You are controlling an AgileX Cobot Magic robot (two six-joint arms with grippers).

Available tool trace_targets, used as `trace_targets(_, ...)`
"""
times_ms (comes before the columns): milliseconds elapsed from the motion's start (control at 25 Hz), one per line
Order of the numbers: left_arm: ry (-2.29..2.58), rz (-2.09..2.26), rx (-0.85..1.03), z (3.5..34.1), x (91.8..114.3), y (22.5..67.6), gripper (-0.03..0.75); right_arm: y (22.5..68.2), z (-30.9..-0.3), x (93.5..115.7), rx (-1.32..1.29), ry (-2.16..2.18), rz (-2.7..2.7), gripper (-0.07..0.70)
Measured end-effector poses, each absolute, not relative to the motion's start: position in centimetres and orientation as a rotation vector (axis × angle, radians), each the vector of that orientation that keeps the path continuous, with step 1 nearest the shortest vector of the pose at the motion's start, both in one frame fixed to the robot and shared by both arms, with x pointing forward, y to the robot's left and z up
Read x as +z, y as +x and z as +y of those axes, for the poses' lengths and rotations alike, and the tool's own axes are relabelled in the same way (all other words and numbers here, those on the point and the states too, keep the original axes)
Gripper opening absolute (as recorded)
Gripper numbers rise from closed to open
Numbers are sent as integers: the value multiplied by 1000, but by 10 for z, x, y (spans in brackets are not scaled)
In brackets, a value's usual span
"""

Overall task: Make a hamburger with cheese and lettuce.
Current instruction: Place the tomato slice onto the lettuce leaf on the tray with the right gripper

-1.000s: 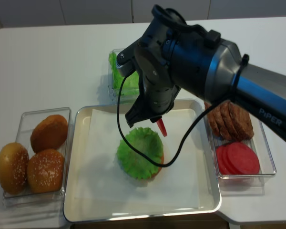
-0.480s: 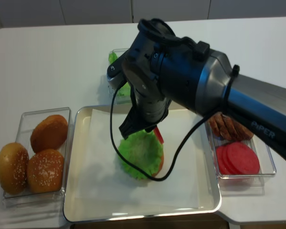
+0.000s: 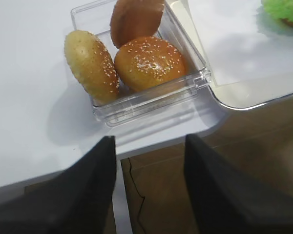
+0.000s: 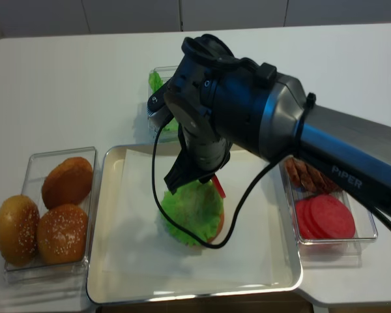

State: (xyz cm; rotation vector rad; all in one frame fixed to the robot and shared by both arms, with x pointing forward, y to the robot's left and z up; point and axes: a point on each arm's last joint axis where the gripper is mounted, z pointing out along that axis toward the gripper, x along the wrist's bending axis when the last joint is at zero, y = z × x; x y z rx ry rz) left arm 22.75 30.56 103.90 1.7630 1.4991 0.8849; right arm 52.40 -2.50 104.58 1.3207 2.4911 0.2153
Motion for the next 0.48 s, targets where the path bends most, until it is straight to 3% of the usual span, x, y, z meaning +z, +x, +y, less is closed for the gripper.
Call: trace_targets(480, 1763, 1499, 885, 306, 1039, 228, 342, 523, -24, 1045, 215, 1336, 2500, 78)
